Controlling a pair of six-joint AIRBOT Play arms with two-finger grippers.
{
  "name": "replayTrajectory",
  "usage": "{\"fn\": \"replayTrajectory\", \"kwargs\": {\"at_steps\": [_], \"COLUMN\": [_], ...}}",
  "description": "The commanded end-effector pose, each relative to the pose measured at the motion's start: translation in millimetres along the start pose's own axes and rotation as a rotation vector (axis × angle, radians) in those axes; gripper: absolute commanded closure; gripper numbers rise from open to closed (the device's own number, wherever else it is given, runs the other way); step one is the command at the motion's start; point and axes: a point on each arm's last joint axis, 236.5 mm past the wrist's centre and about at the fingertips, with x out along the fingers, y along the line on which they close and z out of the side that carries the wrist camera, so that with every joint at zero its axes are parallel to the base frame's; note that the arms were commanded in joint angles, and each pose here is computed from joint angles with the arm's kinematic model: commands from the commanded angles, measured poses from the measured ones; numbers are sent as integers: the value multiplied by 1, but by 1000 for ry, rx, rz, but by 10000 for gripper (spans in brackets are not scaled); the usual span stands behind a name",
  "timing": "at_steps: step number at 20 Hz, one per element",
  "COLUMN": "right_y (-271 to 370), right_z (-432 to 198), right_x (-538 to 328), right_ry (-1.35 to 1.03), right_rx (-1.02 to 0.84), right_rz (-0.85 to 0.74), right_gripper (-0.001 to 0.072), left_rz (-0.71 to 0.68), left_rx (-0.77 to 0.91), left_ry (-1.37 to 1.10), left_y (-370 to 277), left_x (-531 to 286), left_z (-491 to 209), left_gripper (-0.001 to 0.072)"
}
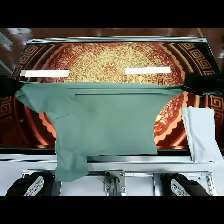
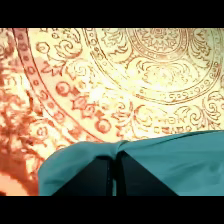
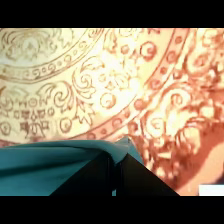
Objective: Fold the shirts.
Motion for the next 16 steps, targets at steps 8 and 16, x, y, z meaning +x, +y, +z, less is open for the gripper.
{"fn": "replayTrajectory", "kwargs": {"at_steps": [8,16], "right_y": [-20,-48], "right_z": [1,3], "right_x": [204,141], "right_ry": [81,141], "right_rx": [305,90], "right_rz": [102,51], "right_gripper": [647,120], "left_rz": [-144,-160], "left_rx": [-382,-350], "left_ry": [243,580], "left_y": [33,57], "left_x": [223,169], "left_z": [-65,-112], "left_gripper": [667,103]}}
